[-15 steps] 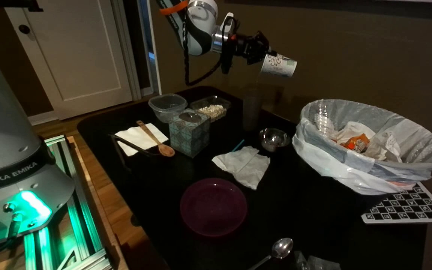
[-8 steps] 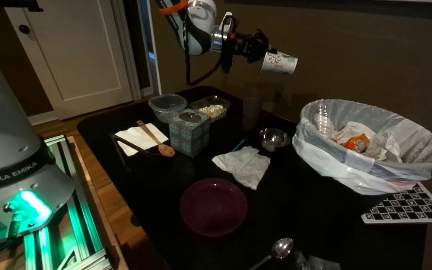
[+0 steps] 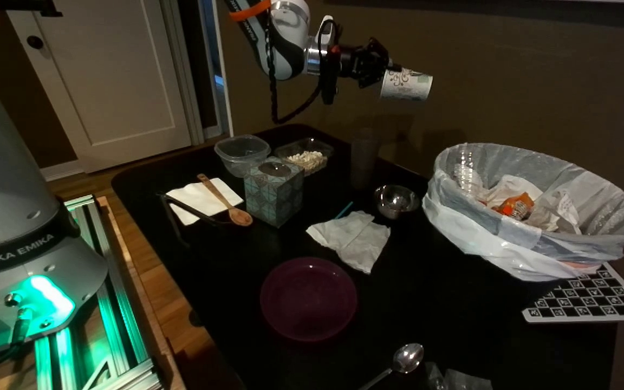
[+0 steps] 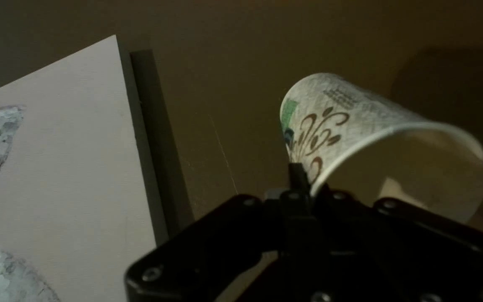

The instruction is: Pour the contents of the paper cup into the plastic cup

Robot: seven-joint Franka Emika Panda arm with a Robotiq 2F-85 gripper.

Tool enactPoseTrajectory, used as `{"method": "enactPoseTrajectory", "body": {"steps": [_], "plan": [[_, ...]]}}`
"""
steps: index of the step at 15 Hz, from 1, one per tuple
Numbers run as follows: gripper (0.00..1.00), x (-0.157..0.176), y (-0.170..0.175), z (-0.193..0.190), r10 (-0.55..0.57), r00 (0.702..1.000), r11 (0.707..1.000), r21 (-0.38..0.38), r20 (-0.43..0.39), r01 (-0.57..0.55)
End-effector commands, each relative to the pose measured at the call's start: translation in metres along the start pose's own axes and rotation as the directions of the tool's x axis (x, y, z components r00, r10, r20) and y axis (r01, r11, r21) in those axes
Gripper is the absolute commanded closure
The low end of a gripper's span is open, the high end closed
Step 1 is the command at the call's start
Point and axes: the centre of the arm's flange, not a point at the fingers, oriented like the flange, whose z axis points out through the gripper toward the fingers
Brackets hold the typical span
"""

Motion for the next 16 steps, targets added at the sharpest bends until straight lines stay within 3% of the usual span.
{"method": "enactPoseTrajectory", "body": {"steps": [1,16], "plan": [[0.99,-0.0083,0.0040,-0.0090,0.005,0.999,0.999,-0.034,-0.032,-0.007],[0.99,-0.0053,0.0109,-0.0167,0.014,0.999,0.998,-0.065,-0.053,-0.017]]}}
